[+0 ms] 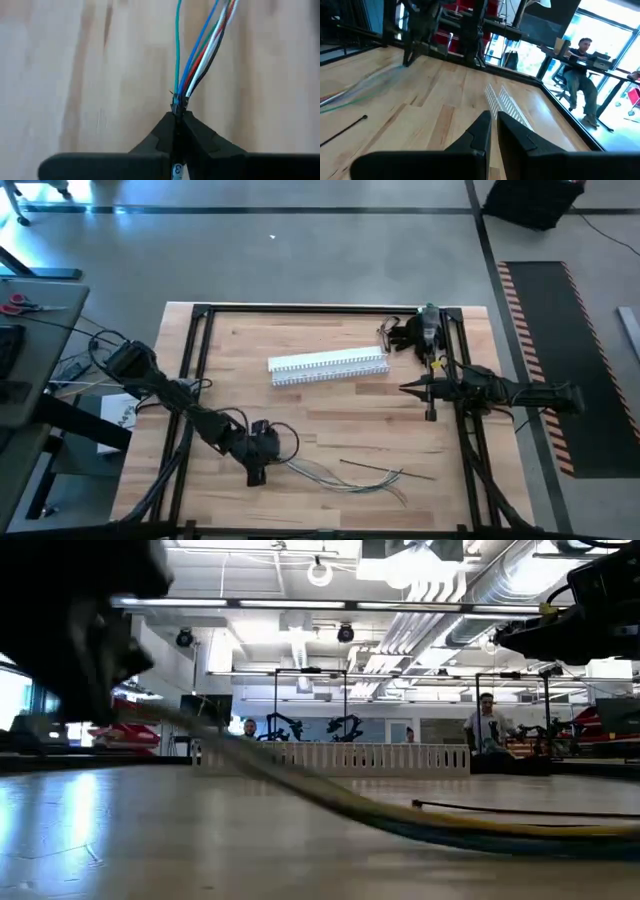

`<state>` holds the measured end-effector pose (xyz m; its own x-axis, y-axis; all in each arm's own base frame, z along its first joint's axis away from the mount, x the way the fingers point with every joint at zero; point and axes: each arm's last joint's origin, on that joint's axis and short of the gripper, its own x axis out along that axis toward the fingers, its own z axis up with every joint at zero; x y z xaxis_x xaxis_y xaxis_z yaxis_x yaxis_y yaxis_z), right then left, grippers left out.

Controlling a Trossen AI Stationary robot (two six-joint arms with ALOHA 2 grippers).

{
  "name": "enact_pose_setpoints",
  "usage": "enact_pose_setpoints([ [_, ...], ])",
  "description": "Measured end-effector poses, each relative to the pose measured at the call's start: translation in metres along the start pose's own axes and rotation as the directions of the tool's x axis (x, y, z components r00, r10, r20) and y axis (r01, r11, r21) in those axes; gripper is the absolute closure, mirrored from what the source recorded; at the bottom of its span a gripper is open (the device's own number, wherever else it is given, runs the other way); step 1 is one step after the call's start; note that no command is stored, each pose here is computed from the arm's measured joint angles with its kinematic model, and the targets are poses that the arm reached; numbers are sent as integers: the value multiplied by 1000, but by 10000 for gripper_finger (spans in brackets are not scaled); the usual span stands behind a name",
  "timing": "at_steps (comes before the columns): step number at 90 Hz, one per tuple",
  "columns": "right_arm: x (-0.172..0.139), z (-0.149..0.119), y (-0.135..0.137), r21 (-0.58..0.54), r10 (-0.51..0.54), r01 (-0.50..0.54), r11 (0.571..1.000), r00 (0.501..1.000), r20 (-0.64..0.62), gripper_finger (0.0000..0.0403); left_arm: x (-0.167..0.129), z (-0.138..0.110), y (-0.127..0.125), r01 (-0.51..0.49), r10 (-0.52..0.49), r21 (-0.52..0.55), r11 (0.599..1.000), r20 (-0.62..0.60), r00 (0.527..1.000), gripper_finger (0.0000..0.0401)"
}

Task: Ziptie cables
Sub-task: Move the cable wires to the center of the table

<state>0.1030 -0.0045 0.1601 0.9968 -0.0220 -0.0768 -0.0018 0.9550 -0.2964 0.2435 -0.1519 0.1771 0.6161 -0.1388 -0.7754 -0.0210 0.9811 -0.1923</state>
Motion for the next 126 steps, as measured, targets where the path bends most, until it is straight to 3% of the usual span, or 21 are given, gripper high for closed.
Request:
enact_pose_setpoints([
  [9,0,0,0,0,0,0,1000,1000,0,387,-18,35,-3,48,-50,15,999,156,986,398],
  [24,0,0,0,0,0,0,1000,1000,0,387,-42,89,2,70,-94,79,994,368,925,399],
  [46,0,0,0,0,0,0,1000,1000,1,387,-72,175,40,-43,-93,183,982,673,734,400],
  [57,0,0,0,0,0,0,1000,1000,0,387,-87,210,61,-95,-118,227,969,767,631,400],
  [73,0,0,0,0,0,0,1000,1000,0,387,-91,239,79,-115,-155,270,956,796,585,401],
  [83,0,0,0,0,0,0,1000,1000,1,387,-90,239,80,-114,-175,296,948,787,591,401],
  [98,0,0,0,0,-1,1,1000,1000,1,387,-54,210,84,-69,-129,261,963,670,731,401],
  [107,0,0,0,0,0,0,1000,1000,0,387,-34,192,95,-56,-79,187,981,641,763,401],
  [126,0,0,0,0,0,0,1000,1000,0,387,-5,153,114,-43,-7,94,995,474,880,401],
])
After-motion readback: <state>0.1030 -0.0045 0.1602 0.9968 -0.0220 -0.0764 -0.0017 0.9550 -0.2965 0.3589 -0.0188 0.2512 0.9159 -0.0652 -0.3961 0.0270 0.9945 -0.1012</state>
